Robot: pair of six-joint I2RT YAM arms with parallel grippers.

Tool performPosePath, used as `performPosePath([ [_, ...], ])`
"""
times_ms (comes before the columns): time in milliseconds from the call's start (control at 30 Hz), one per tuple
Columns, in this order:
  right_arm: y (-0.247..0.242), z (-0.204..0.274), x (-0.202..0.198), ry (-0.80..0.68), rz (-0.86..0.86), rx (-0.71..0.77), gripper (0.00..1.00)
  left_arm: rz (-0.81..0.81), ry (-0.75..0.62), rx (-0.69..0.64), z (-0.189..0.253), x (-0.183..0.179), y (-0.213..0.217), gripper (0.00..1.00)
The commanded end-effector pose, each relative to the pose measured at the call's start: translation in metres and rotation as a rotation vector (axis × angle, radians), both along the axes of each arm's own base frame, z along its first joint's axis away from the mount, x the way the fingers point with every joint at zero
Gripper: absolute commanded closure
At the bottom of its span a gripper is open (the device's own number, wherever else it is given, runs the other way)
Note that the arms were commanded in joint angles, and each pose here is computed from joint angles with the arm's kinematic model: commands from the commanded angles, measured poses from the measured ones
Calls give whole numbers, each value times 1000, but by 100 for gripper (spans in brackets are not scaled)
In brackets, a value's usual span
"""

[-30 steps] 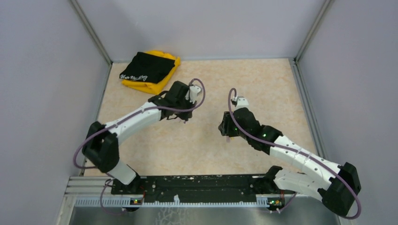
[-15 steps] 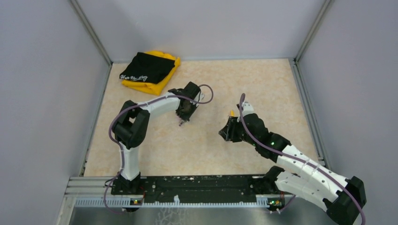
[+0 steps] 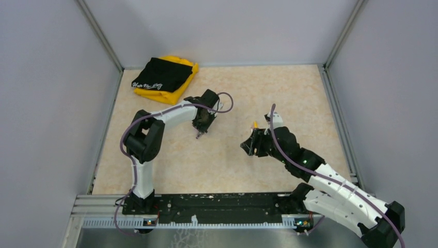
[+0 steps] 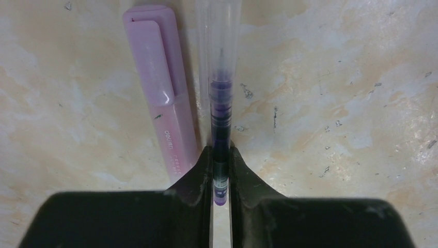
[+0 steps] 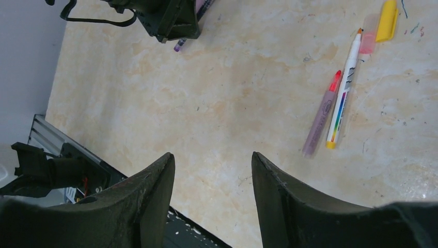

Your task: Insert the pens into the pen caps

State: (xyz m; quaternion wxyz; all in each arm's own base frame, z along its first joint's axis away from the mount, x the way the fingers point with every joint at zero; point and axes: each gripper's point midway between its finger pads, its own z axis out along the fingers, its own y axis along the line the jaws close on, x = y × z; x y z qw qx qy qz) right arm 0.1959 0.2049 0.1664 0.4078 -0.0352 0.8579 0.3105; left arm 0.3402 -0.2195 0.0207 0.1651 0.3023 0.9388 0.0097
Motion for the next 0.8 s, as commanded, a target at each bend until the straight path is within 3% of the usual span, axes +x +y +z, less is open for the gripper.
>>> performPosePath([
  [0, -4, 11, 2, -53, -4, 21, 44, 13, 42, -20, -7, -6, -3, 84],
  [333, -9, 8, -6, -62, 29, -11, 44, 17, 62, -75, -11, -6, -16, 83],
  [767, -24, 12, -4, -59, -50, -28, 42, 11, 64, -94, -11, -6, -20, 73],
])
